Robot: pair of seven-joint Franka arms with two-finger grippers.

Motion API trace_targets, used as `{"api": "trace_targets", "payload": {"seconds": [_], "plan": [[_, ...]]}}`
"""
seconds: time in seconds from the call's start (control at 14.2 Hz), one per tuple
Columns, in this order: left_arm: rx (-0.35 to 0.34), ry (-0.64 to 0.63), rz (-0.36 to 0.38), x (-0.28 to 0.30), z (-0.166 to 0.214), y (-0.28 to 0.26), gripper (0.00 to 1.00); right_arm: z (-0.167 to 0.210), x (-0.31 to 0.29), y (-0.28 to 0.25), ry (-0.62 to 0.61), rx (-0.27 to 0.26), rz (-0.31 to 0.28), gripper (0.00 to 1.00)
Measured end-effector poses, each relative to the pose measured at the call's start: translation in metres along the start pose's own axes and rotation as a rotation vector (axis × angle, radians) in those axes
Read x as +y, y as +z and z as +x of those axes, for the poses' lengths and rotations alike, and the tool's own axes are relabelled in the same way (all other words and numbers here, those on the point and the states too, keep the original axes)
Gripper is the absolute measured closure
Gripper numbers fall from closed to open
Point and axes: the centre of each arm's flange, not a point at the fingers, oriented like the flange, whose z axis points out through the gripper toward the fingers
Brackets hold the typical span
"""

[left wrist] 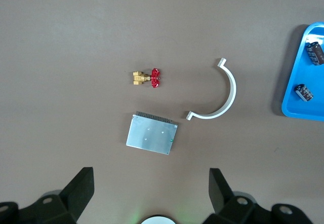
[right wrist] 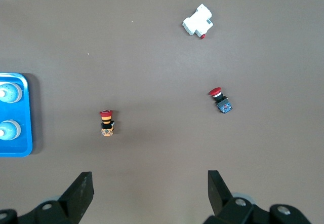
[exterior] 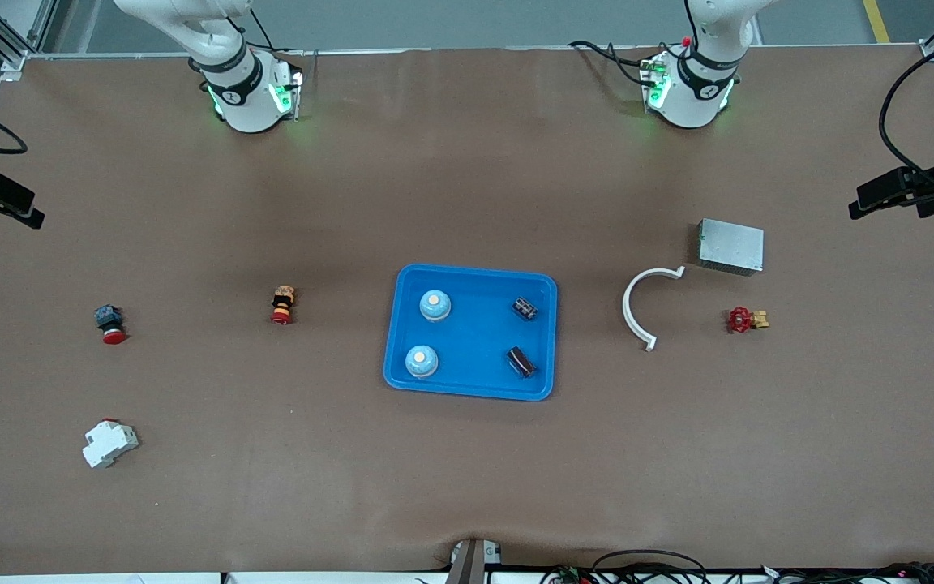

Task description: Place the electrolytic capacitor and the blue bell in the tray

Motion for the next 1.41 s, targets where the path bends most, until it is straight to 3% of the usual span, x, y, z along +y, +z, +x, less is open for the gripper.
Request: {"api": "trace_targets", "payload": {"seconds": [0.35, 1.06, 1.41], "plan": [[0.001, -0.017, 0.013, 0.032, 0.001, 0.0, 0.0, 0.001, -0.001, 0.0, 0.0, 0.01, 0.001, 0.0], [0.005, -0.01, 0.035, 0.037, 0.001, 0.0, 0.0, 0.001, 0.0, 0.014, 0.003, 0.043, 0.005, 0.0], [0.006, -0.017, 0.035, 0.033, 0.001, 0.0, 0.0, -0.011, 0.001, 0.018, 0.021, 0.013, 0.007, 0.0]]}}
